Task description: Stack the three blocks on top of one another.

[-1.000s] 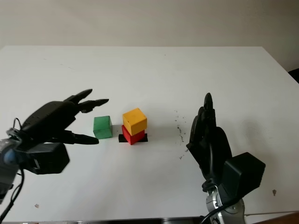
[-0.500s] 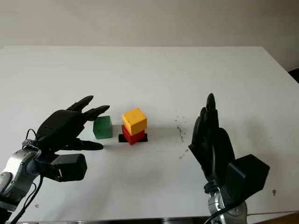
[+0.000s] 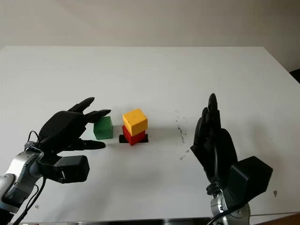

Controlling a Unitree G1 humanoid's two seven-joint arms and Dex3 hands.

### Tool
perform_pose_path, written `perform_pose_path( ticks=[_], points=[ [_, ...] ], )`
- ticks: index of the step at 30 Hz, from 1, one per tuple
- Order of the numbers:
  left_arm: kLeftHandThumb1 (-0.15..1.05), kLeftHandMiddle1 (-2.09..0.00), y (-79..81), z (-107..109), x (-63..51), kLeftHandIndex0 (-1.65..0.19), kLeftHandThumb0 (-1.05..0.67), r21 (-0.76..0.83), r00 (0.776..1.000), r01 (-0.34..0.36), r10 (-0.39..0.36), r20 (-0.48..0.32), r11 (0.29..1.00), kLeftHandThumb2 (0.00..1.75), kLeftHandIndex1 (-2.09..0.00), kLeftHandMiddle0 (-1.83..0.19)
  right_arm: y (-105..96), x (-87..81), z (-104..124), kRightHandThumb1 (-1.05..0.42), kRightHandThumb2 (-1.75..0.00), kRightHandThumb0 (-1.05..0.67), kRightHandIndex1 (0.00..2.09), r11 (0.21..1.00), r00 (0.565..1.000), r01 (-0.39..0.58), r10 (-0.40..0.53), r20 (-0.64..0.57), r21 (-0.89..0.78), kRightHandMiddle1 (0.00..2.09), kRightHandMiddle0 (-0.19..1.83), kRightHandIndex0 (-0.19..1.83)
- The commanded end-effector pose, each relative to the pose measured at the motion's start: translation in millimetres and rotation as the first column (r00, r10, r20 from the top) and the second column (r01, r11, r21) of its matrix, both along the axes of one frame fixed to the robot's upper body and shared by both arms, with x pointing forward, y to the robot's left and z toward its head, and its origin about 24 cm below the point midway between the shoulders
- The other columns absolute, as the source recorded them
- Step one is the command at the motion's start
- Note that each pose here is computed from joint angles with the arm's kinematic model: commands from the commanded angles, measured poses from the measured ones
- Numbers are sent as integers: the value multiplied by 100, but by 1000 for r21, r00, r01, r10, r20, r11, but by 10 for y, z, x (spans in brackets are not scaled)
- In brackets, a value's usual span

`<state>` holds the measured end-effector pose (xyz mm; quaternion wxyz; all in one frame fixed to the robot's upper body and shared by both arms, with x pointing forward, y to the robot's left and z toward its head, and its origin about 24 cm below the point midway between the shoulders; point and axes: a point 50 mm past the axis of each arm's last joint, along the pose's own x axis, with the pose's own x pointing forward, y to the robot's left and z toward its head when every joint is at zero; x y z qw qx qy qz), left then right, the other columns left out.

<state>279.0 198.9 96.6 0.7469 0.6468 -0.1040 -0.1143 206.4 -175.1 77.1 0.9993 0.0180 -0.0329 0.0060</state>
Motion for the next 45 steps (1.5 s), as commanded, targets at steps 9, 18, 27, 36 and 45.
perform_pose_path(
  ticks=[9,18,27,36,45],
  points=[
    [105,-6,29,13,-6,-29,-46,-13,1000,9,-9,12,1000,24,-91,-26,-27,-6,36,-105,-70,-77,0,1000,1000,9,-9,23,-1,0,-19,-19],
    [105,-6,29,57,-21,-24,-33,-3,998,25,-25,60,1000,30,-120,-33,-16,-13,34,-105,-68,-76,0,1000,1000,10,-10,23,-1,0,-19,-19],
    [105,-7,66,373,-4,-30,-33,4,993,80,-80,88,997,16,-115,-39,6,-14,17,-105,-67,-73,0,1000,1000,7,-7,22,8,0,-19,-19],
    [105,-6,214,1106,232,-35,-34,-157,980,185,-194,-38,970,12,-116,-41,38,-9,8,-105,-65,-71,0,1000,1000,3,-3,10,23,0,-19,-19],
    [100,-6,-9,1689,515,-61,-30,41,937,347,-345,-47,937,5,-75,-45,62,8,6,-105,-62,-72,0,1000,1000,5,-5,-1,9,0,-19,-19]
  ],
)
